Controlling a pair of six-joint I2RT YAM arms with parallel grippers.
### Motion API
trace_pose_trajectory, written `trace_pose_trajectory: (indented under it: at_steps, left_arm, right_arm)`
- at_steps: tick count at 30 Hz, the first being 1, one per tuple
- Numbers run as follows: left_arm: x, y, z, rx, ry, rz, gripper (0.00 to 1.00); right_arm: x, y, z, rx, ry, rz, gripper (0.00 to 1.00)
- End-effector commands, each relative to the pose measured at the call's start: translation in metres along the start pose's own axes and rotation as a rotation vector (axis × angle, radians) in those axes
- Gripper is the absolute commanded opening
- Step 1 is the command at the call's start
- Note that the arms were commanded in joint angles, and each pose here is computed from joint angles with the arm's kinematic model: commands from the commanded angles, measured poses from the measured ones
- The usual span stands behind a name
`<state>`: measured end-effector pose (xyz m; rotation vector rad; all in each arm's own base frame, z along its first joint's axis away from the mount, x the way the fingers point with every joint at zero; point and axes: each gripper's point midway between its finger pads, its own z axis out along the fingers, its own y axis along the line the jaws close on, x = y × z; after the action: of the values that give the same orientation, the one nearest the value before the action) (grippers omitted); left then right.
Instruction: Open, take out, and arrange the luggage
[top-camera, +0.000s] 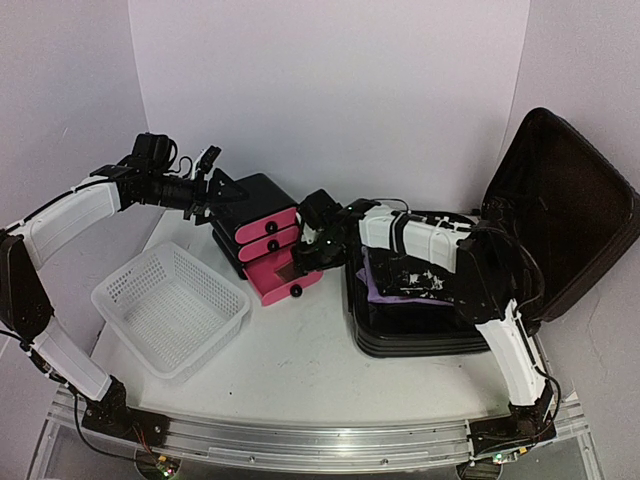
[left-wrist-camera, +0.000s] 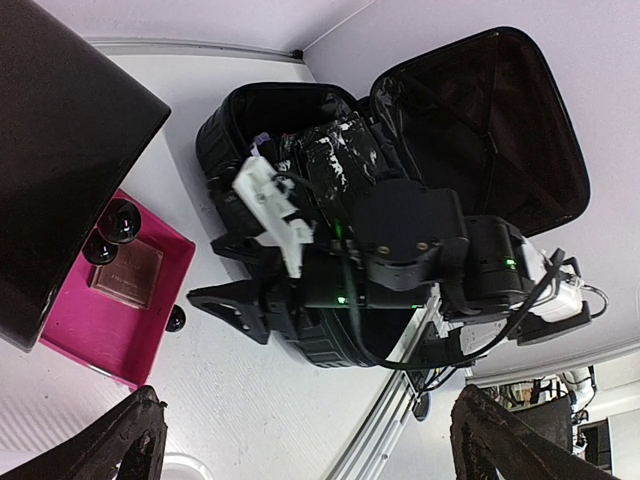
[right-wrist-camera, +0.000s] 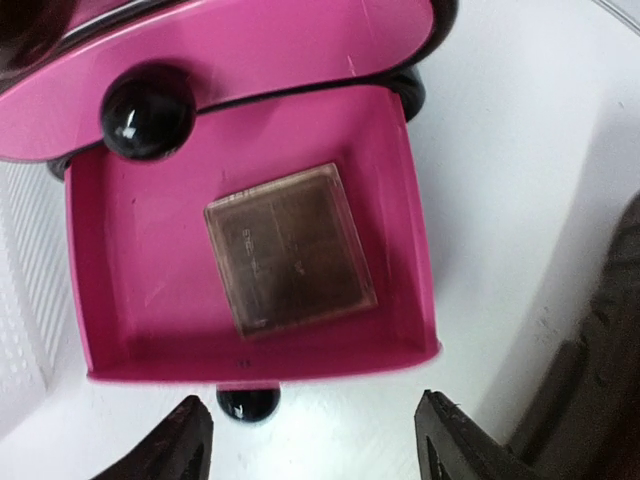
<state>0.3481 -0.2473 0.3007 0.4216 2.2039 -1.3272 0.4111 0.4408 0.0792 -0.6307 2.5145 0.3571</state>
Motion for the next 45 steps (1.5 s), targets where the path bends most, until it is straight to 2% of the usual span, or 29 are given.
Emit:
trace_pose_trajectory:
  at_steps: [1,5,9,16,22,28,34,41,45]
  left_arm:
    - [-0.008,-0.012,-0.003,0.033,-0.031,0.047,1.00]
    - [-0.008,-0.011,-0.003,0.030,-0.032,0.045,0.99]
    - [-0.008,-0.010,-0.002,0.030,-0.029,0.041,1.00]
    - [-0.008,-0.012,-0.004,0.030,-0.033,0.045,0.99]
    - [-0.009,-0.014,-0.005,0.032,-0.037,0.052,0.99]
    - [-0.009,-0.017,-0.007,0.040,-0.038,0.055,0.99]
    - [-0.009,-0.019,-0.008,0.042,-0.041,0.058,1.00]
    - [-0.009,-0.019,-0.008,0.044,-0.041,0.057,1.00]
    - [-0.009,-0.020,-0.008,0.047,-0.039,0.058,0.99]
  right_arm:
    - [-0.008,0.005,-0.035,-0.006,-0.065,0.038,0.64]
    - [0.009,0.002,-0.022,0.004,-0.054,0.069,0.55]
    - [0.019,0.003,-0.007,0.018,-0.056,0.094,0.50]
    - [0.013,0.008,0.020,0.038,-0.146,0.151,0.50]
    - [-0.002,0.005,0.032,0.062,-0.221,0.211,0.56]
    - [-0.005,0.007,0.036,0.056,-0.230,0.211,0.64]
    - [-0.022,0.010,0.045,0.058,-0.281,0.216,0.65]
    - [-0.047,0.006,0.046,0.090,-0.384,0.245,0.80]
    - [-0.054,0.005,0.055,0.097,-0.407,0.248,0.84]
